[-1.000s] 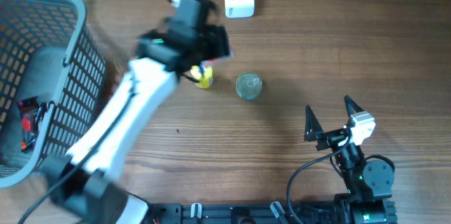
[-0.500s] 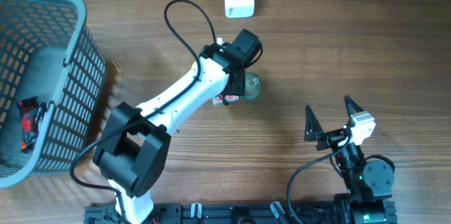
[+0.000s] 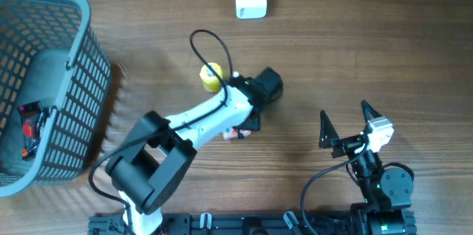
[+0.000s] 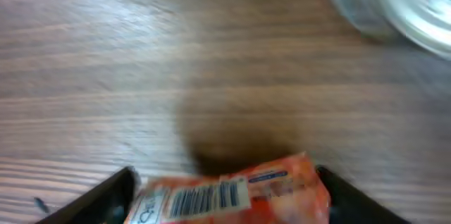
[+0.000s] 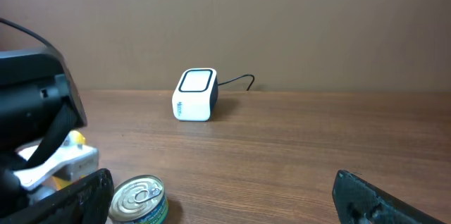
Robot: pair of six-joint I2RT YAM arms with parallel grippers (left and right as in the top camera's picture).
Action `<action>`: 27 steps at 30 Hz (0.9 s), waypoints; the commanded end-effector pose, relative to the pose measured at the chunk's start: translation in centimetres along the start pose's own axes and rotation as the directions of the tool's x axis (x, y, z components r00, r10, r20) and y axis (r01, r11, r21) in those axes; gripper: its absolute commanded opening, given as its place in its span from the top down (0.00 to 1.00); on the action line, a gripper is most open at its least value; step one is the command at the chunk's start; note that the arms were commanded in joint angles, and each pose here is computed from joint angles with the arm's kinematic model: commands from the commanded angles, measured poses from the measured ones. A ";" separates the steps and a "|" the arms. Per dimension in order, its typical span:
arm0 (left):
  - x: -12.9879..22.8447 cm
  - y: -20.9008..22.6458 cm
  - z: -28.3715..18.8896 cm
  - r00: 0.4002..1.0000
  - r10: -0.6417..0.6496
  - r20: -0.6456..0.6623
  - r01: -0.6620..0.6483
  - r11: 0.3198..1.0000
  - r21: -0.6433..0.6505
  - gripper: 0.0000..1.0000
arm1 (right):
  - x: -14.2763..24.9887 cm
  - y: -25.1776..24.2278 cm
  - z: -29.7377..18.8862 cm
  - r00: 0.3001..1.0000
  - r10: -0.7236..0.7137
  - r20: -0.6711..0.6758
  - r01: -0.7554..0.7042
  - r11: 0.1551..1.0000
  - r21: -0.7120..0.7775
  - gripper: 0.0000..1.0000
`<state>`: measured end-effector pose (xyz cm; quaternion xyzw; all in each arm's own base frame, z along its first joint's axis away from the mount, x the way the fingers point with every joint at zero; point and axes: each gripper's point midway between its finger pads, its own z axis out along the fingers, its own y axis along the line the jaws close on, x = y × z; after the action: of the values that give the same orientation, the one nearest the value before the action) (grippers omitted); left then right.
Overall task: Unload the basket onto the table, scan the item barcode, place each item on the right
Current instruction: 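Carry the red snack pack with the left gripper and place it on the table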
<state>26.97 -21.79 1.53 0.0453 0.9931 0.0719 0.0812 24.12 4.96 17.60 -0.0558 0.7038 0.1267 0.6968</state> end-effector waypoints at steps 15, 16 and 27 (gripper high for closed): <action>-6.2 4.9 -18.0 0.870 -0.170 0.463 0.081 0.976 0.204 0.00 | -0.2 0.1 0.0 1.000 0.008 0.010 -0.008 1.000 -0.001 0.00; -6.7 5.9 -20.2 0.835 -0.189 0.516 0.083 0.972 0.222 0.00 | -0.2 0.1 0.0 1.000 0.008 0.010 -0.008 1.000 -0.001 0.00; -5.0 37.8 -44.2 0.060 -0.473 0.879 0.654 0.684 0.323 0.00 | -0.2 0.1 0.0 1.000 0.008 0.010 -0.008 1.000 -0.001 0.00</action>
<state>30.43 1.50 48.06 -0.2465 0.7383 -0.0107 0.6277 24.12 4.96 17.60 -0.0558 0.7038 0.1267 0.6968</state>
